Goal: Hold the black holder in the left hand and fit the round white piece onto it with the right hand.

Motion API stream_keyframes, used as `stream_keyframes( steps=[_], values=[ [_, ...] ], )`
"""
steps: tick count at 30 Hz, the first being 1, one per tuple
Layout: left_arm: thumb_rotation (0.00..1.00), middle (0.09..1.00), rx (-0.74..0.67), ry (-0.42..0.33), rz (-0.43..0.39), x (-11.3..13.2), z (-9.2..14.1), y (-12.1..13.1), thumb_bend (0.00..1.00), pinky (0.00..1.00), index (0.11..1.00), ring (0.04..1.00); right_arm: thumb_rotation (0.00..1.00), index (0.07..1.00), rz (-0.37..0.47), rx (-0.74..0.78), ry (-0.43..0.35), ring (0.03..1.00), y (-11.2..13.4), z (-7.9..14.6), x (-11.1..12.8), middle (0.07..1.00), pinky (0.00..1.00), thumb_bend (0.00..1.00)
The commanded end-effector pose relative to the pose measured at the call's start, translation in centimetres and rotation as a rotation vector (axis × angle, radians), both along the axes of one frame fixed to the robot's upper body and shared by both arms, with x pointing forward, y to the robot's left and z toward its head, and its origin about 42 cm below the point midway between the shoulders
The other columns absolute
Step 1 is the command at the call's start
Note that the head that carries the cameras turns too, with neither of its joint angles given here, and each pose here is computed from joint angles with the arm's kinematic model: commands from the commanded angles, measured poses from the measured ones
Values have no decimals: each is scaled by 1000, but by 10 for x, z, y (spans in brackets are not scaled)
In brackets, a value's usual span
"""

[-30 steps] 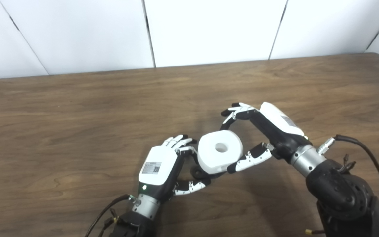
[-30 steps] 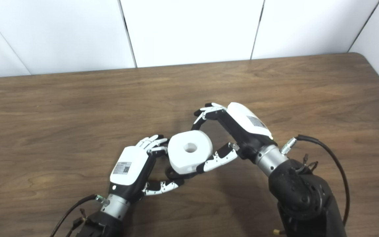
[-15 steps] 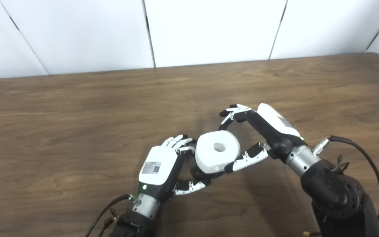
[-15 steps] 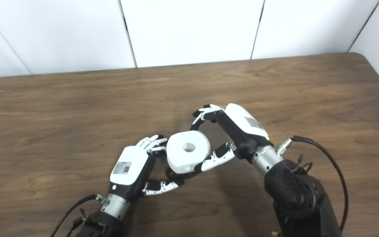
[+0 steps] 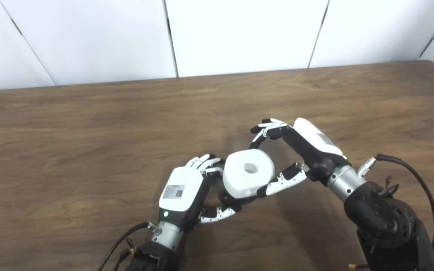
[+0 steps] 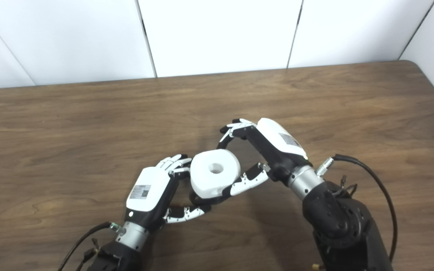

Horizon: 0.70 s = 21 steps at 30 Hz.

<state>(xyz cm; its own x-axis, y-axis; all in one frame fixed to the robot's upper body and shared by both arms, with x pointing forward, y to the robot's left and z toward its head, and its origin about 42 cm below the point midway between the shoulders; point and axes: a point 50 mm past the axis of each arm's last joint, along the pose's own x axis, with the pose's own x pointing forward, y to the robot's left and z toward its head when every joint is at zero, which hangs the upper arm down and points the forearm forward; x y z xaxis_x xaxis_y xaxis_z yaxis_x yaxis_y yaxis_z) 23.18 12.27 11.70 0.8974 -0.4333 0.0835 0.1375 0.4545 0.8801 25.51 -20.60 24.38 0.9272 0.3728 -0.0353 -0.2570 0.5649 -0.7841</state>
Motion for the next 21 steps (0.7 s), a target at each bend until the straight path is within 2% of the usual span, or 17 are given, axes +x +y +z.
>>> stream_keyframes(
  steps=[1,21],
  values=[
    [48,818,52,45,-17,-5,-7,-2,520,875,488,885,132,483,16,-14,-41,929,1,7,2,822,792,523],
    [48,817,47,44,-16,-4,-6,-2,520,878,487,885,132,483,50,-41,-36,928,5,4,-2,820,801,523]
  ],
)
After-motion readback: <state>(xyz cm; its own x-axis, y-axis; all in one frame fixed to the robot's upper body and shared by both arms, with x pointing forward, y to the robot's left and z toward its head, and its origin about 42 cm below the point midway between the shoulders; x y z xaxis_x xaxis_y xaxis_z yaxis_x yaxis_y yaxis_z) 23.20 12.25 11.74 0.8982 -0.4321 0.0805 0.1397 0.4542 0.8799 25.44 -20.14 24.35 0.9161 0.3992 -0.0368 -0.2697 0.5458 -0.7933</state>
